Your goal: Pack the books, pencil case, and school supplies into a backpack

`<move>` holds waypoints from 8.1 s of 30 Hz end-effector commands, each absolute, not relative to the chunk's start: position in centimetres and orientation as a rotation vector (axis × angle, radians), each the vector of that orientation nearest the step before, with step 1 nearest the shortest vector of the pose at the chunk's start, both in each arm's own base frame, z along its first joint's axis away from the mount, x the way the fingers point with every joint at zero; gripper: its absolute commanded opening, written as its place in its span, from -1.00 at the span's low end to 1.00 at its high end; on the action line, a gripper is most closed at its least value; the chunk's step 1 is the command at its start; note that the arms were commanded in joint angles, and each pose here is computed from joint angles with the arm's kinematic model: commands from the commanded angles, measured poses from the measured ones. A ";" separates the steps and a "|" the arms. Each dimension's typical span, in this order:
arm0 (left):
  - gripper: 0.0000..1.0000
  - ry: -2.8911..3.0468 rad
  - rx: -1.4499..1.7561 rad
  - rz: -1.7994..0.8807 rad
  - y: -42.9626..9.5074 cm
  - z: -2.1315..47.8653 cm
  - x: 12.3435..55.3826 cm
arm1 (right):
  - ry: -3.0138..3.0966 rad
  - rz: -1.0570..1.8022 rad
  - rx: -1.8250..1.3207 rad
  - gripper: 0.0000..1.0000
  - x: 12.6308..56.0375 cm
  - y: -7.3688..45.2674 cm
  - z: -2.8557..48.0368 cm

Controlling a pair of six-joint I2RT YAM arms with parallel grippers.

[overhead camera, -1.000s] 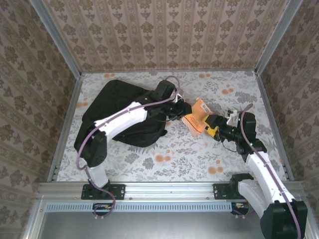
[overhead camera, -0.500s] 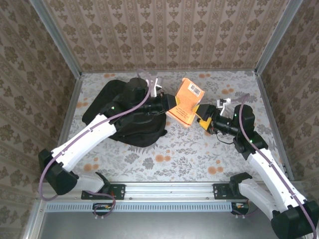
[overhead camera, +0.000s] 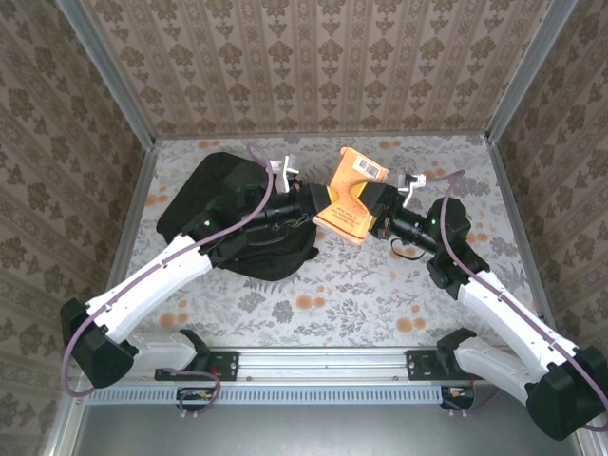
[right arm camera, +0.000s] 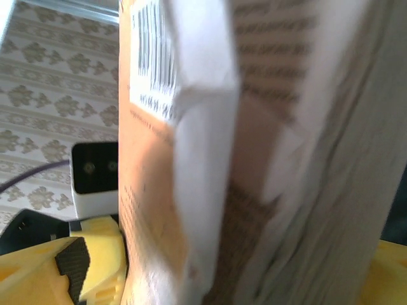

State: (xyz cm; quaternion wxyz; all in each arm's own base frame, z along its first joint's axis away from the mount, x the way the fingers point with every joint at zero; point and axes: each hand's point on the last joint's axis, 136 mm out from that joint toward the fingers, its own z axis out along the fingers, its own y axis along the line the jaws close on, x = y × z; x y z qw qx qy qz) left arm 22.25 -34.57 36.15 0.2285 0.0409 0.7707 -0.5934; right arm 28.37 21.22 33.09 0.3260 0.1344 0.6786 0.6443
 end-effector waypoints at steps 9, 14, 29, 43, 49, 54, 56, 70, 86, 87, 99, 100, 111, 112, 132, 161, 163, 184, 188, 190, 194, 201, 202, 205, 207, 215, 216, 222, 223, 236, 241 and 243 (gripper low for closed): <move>-1.00 1.989 0.116 -1.667 -33.6 38.9 20.7 | 1.500 1.761 0.358 0.13 27.8 19.8 38.0; -1.00 2.012 0.129 -1.637 -33.6 37.9 20.4 | 1.545 1.704 0.364 -0.31 27.3 19.3 37.5; 0.24 2.374 0.230 -0.841 -23.6 30.7 24.8 | 1.958 1.071 0.411 -1.00 26.1 14.5 28.3; 0.44 2.703 0.551 -0.241 -24.9 19.6 29.7 | 2.180 0.944 0.386 -1.00 25.8 14.0 21.0; 0.54 2.698 0.138 -0.518 -26.1 20.0 34.6 | 2.219 0.922 0.434 -1.00 25.9 13.6 18.9; 0.61 2.767 -0.083 -0.491 -27.5 19.5 37.2 | 2.243 0.893 0.485 -1.00 26.3 13.1 17.6; 0.61 2.824 -0.122 -0.374 -27.4 18.5 37.9 | 2.244 0.881 0.499 -1.00 26.4 12.9 17.3; 0.52 2.990 -0.215 -0.236 -29.4 13.1 39.5 | 2.254 0.932 0.519 -1.00 26.8 13.5 15.4; -0.43 3.009 -0.235 -0.220 -28.8 11.6 39.7 | 2.257 0.905 0.509 -1.00 27.1 13.0 14.6; -0.50 3.007 -0.236 -0.225 -28.8 11.7 39.7 | 2.260 0.904 0.509 -1.00 27.1 13.0 14.5; -0.88 2.949 -0.189 -0.336 -27.8 17.1 38.8 | 2.249 0.936 0.466 -1.00 27.3 13.5 16.1; -0.87 2.938 -0.176 -0.351 -27.6 17.9 38.6 | 2.247 0.942 0.451 -1.00 27.4 13.7 16.4; -1.00 2.914 -0.143 -0.442 -25.2 22.3 36.5 | 2.200 1.127 0.343 -1.00 29.0 16.9 20.3; -1.00 2.916 -0.136 -0.466 -25.2 22.6 36.4 | 2.187 1.145 0.337 -1.00 29.3 17.3 20.9; -1.00 2.700 -0.439 -1.319 -26.0 30.6 36.7 | 2.162 1.106 0.174 -1.00 37.6 31.9 23.5; -1.00 2.615 -0.600 -1.464 -24.9 30.5 38.9 | 2.179 1.155 0.318 0.44 42.2 37.6 19.4; -1.00 2.618 -0.611 -1.453 -24.7 30.0 39.2 | 2.180 1.119 0.308 0.46 41.5 36.1 20.0; -0.07 2.682 -0.474 -1.166 -24.0 29.8 37.4 | 2.132 0.762 0.290 0.43 36.8 22.0 23.6; 0.04 2.675 -0.471 -0.890 -20.0 30.0 35.1 | 2.202 0.818 0.106 0.41 34.9 24.5 23.7; 0.07 2.669 -0.492 -0.759 -17.8 29.6 33.4 | 2.235 0.804 0.048 0.38 33.9 25.1 23.3; 0.09 2.683 -0.586 -0.662 -14.2 26.7 29.4 | 2.309 0.795 -0.012 0.34 32.6 25.5 21.9; 0.09 2.739 -0.744 -0.522 -9.7 20.7 24.0 | 2.470 0.629 -0.057 0.44 34.1 24.9 18.4; 0.09 2.752 -0.777 -0.485 -9.2 19.7 23.3 | 2.502 0.619 -0.046 0.45 34.8 24.7 17.8; 0.11 2.777 -0.909 -0.396 -7.3 17.1 21.4 | 2.557 0.642 -0.013 0.46 36.9 24.9 16.5; 0.21 2.769 -0.971 -0.409 -6.7 15.9 20.6 | 2.588 0.664 -0.014 0.46 38.0 25.6 15.7; 0.37 2.764 -1.079 -0.538 -5.9 11.7 21.9 | 2.694 0.768 0.010 -0.06 40.1 28.3 12.2; 0.37 2.762 -1.061 -0.554 -6.1 11.6 22.4 | 2.691 0.753 0.029 -0.21 40.2 27.9 12.1; 0.32 2.769 -1.006 -0.587 -6.7 11.0 24.3 | 2.654 0.766 0.126 -0.97 40.1 25.5 13.0; 0.32 2.769 -1.000 -0.588 -6.8 10.9 24.5 | 2.650 0.766 0.135 -1.00 39.9 25.2 13.2; 0.25 2.826 -0.685 -0.506 -10.3 12.3 25.6 | 2.605 1.027 0.333 -0.98 38.1 24.6 19.7; 0.26 2.791 -0.417 -0.396 -11.2 15.5 26.1 | 2.579 1.117 0.433 -0.97 38.4 25.3 23.1; 0.27 2.753 -0.256 -0.377 -12.3 17.1 26.5 | 2.567 1.143 0.458 -0.98 38.5 25.6 24.0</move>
